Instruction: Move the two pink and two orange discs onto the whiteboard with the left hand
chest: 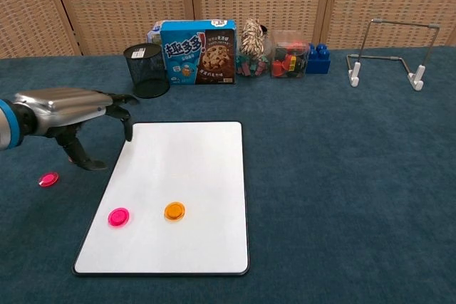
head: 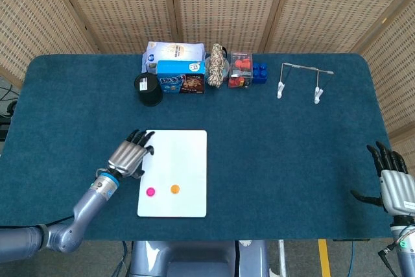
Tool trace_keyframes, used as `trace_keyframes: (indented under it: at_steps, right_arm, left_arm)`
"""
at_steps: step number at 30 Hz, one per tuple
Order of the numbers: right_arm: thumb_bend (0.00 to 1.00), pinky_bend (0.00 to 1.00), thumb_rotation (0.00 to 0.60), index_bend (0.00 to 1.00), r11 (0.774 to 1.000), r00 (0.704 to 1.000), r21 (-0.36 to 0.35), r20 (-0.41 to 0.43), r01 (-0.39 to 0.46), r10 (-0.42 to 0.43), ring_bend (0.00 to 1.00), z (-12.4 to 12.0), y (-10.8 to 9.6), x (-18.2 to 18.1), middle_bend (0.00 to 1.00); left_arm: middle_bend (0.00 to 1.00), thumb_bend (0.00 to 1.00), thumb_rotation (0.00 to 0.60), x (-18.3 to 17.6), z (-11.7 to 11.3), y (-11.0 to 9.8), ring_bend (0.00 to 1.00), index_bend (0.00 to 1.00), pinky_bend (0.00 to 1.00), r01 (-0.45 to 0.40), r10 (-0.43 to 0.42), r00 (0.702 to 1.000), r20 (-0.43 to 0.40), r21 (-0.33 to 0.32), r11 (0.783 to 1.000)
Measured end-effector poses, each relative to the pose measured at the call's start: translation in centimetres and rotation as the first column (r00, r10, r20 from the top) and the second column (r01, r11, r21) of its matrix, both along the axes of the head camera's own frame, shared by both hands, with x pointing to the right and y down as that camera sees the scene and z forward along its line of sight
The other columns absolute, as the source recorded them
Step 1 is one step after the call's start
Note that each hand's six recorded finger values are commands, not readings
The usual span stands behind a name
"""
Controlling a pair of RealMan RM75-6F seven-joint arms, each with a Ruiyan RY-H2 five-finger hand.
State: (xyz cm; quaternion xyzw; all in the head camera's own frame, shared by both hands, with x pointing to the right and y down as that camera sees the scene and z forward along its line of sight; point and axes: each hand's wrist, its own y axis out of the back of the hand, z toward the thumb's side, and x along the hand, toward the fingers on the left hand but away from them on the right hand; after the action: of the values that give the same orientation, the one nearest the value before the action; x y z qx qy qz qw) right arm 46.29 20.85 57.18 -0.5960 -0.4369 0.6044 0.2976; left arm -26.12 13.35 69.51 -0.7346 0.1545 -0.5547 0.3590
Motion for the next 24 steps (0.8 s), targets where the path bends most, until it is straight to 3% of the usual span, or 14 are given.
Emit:
trace_keyframes:
  at_steps: [12,24]
  right_arm:
    - [0.03,0.0,0.6,0.0,1.0,1.0,-0.003,-0.006,-0.001,0.001,0.0,0.1,0.0,-0.1,0.0]
    - [0.03,0.0,0.6,0.0,1.0,1.0,-0.006,-0.003,-0.001,0.001,0.0,0.1,0.0,-0.1,0.0]
  left_arm:
    - [0.0,0.29,0.6,-8.1,3.1,-2.4,0.0,0.36,0.0,0.155,-0.155,0.983,0.102,0.012,0.988]
    - [0.0,0.29,0.6,-7.9,4.2,-1.8,0.0,0.36,0.0,0.147,-0.146,0.985,0.095,-0.004,0.989]
